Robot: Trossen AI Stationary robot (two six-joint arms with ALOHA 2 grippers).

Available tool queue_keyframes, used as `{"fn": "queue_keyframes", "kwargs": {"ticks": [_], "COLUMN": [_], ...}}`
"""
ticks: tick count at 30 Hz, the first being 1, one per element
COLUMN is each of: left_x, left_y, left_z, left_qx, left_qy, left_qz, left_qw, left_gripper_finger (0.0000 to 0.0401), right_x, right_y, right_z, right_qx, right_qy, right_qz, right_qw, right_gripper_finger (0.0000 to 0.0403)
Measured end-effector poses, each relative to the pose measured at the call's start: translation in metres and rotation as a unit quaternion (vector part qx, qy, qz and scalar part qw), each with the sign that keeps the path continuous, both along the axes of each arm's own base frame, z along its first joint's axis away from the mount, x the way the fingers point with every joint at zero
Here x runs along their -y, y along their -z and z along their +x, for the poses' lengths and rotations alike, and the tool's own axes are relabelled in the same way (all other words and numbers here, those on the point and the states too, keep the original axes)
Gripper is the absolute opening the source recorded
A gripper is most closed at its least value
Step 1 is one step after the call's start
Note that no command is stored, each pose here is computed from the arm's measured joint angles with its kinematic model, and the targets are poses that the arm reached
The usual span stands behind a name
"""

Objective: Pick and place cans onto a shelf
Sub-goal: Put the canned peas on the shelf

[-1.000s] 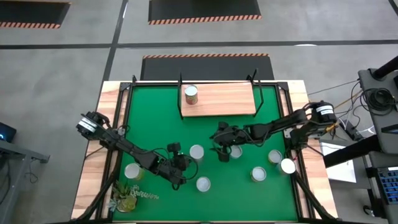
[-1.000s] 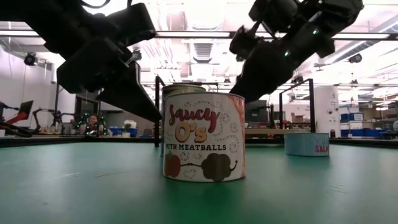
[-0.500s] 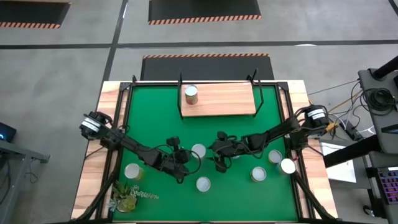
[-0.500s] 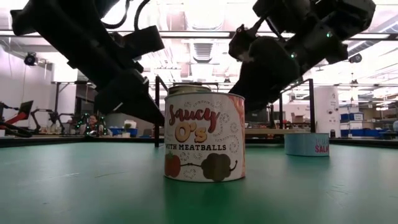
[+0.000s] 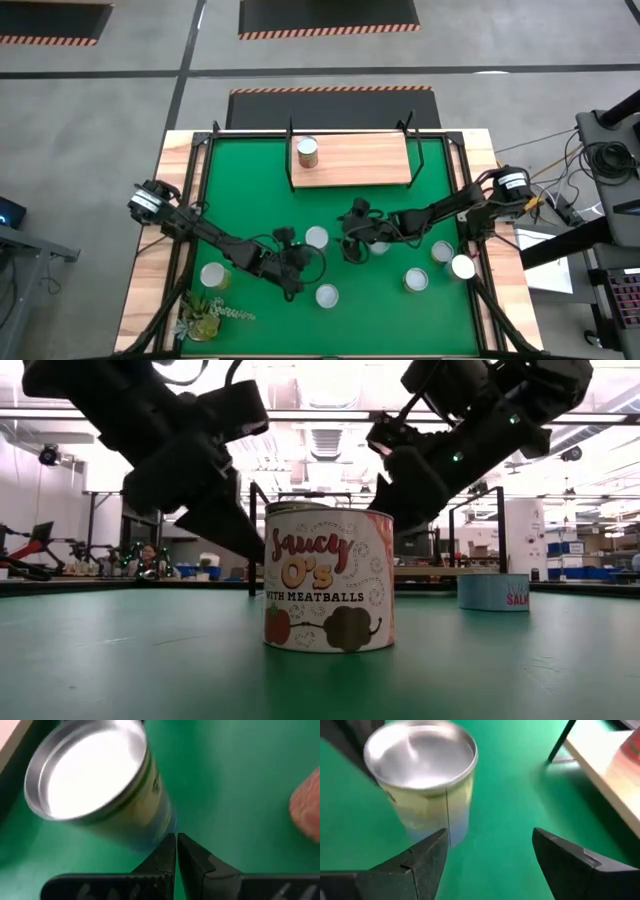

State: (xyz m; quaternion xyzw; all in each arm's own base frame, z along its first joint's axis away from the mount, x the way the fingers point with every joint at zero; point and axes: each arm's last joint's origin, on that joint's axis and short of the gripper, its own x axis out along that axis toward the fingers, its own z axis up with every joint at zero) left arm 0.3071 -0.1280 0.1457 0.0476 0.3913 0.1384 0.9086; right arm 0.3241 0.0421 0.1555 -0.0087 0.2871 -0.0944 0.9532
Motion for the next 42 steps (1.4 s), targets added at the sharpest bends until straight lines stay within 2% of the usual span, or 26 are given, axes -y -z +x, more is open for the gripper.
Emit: {"fn": "queue_keyframes", "kwargs": {"ticks": [5,9,14,18,25,30,38,42], "left_x": [-0.002,-0.005,-0.01,-0.015,-0.02,-0.021,-0.021,-0.021], "left_y": [0.004,0.003,0.003,0.004,0.008,0.008,0.009,0.009], "left_z": [-0.005,-0.005,-0.003,-0.002,0.004,0.004,0.004,0.004], "left_qx": [-0.021,-0.008,-0.001,-0.004,-0.005,-0.007,-0.007,-0.008], "left_qy": [-0.014,-0.03,-0.046,-0.052,-0.053,-0.052,-0.052,-0.052], "left_qz": [0.007,0.031,0.05,0.054,0.059,0.06,0.061,0.062], "left_qw": [1.0,0.999,0.998,0.997,0.997,0.997,0.997,0.997], "left_gripper_finger": [0.0,0.0,0.0,0.0,0.0,0.0,0.0,0.0], "right_x": [-0.007,-0.006,0.003,0.01,0.01,0.01,0.01,0.01], "right_y": [-0.003,0.002,0.001,0.006,0.014,0.016,0.014,0.013], "right_z": [-0.002,0.0,0.007,0.011,0.022,0.024,0.024,0.024], "right_qx": [-0.009,-0.009,0.023,0.023,0.073,0.083,0.09,0.091], "right_qy": [-0.073,-0.079,-0.088,-0.118,-0.15,-0.153,-0.151,-0.152], "right_qz": [0.04,0.043,0.061,0.072,0.032,0.026,0.031,0.032], "right_qw": [0.996,0.996,0.994,0.99,0.986,0.984,0.984,0.984], "right_gripper_finger": [0.0264,0.0268,0.0296,0.0326,0.0352,0.0326,0.0236,0.0221]}}
